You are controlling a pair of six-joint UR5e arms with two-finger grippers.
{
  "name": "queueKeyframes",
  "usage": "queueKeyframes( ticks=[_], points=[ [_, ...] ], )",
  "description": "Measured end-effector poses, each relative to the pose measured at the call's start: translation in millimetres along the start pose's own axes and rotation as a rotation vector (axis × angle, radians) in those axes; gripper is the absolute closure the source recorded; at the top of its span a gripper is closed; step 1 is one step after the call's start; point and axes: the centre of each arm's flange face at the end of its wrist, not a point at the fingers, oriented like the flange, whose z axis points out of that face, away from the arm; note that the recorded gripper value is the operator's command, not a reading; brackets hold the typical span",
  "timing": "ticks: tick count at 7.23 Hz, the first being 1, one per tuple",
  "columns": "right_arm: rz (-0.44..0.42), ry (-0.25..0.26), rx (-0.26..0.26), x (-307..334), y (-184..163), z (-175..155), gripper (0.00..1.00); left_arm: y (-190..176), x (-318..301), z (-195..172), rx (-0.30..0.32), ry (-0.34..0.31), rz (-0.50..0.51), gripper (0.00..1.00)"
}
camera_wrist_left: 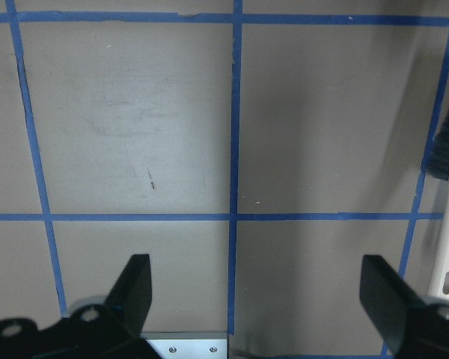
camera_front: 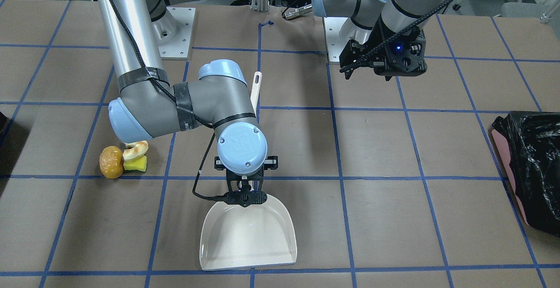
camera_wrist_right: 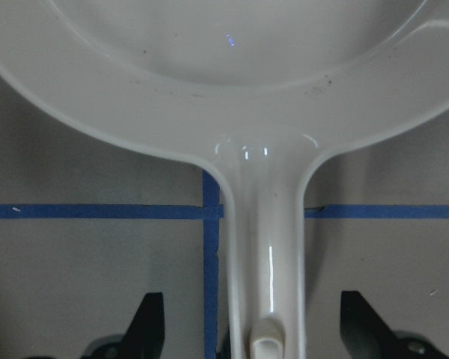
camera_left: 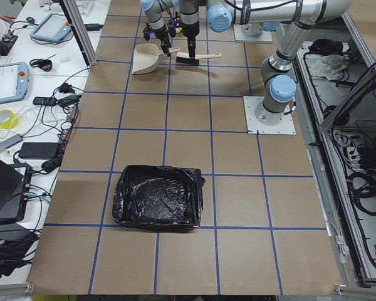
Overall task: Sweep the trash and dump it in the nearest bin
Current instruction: 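Carry the dustpan beside the food with right gripper while left grasps brush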
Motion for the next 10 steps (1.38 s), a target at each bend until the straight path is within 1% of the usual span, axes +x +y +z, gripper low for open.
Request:
queueKeyframes(
  ticks=[1,2,3,5,6,7,8,9,10],
  points=[
    [-0.002,0.006,-0.005,-1.3,0.8,1.9,0.78,-0.4,0.0,3.7,-0.007,0.001,-0.003,0.0],
    [-0.003,0.01,-0.009,-1.4,1.4,3.1,0.93,-1.6,0.1,5.9,-0.011,0.002,-0.009,0.0],
    [-0.004,0.012,-0.011,-1.4,1.6,3.8,1.0,-2.5,0.6,6.7,-0.011,0.004,-0.013,0.0],
    [-0.005,0.013,-0.003,-0.5,2.0,-0.7,1.0,-3.6,3.0,7.7,-0.011,0.011,-0.016,0.0],
    [-0.01,0.018,0.027,5.4,4.6,-17.8,1.0,-3.5,5.8,8.2,-0.012,0.012,-0.011,0.0],
    [-0.046,0.037,0.073,21.0,10.7,-46.2,1.0,-3.4,11.4,10.2,-0.014,0.012,0.0,0.0],
    [-0.1,0.054,0.094,49.6,17.5,-75.7,1.0,-2.8,19.5,12.8,-0.017,0.01,0.018,0.0],
    [-0.166,0.063,0.075,85.3,25.7,-98.8,1.0,-1.3,29.2,14.5,-0.016,0.008,0.039,0.0],
    [-0.259,0.079,0.028,127.3,35.2,-115.2,1.0,3.0,47.1,15.0,-0.003,0.005,0.074,0.0]
  ],
)
